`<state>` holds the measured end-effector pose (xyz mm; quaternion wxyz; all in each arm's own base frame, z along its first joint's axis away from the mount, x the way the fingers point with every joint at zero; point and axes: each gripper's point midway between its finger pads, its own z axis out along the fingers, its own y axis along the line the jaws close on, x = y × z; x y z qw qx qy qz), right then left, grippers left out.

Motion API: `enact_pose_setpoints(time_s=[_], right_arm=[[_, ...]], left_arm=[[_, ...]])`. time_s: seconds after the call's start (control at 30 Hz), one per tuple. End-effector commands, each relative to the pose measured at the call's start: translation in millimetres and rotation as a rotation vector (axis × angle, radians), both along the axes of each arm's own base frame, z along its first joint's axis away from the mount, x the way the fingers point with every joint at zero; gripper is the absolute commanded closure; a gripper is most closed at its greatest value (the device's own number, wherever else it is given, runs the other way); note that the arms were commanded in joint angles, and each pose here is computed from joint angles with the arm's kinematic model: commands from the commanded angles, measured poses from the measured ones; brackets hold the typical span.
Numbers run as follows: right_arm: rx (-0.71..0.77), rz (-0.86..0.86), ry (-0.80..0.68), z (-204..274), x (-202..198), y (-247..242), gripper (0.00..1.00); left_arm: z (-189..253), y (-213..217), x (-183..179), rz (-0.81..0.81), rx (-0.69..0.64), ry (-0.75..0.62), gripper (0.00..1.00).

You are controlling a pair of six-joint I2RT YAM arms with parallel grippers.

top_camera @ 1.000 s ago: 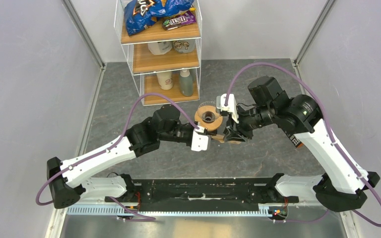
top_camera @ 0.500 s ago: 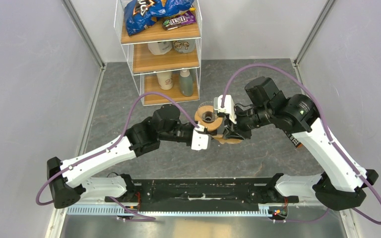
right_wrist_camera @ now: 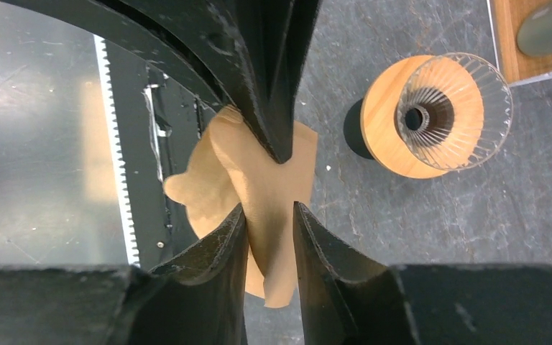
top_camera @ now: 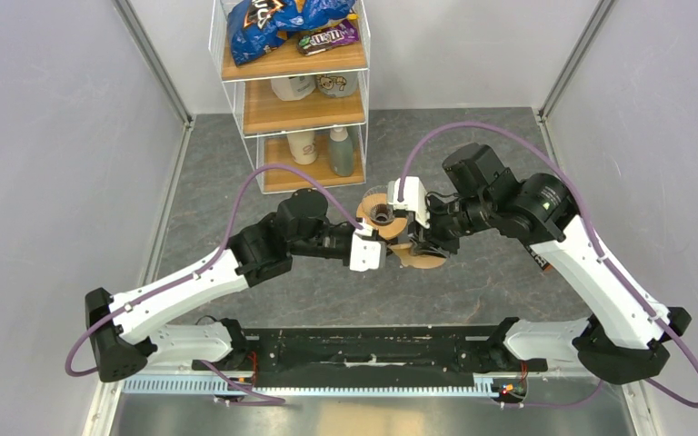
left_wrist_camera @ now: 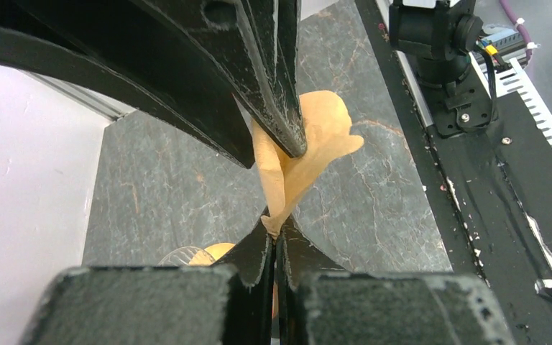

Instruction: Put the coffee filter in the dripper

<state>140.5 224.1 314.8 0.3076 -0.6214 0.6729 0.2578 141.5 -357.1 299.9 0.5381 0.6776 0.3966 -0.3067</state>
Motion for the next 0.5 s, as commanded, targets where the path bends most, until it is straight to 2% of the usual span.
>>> enact_pose_setpoints(time_s=[0.0,0.47], right_arm=[[-0.019,-0.064,-0.077,1,13,-9,0.64],[-0.021,-0.254,-0.121,-2,39,-33,0.67]], left_arm=[[38,-1,-1,0.019,-0.100,-0.012,0.98],[52,8,3,0.064,-0.142,-0.035,0.98]])
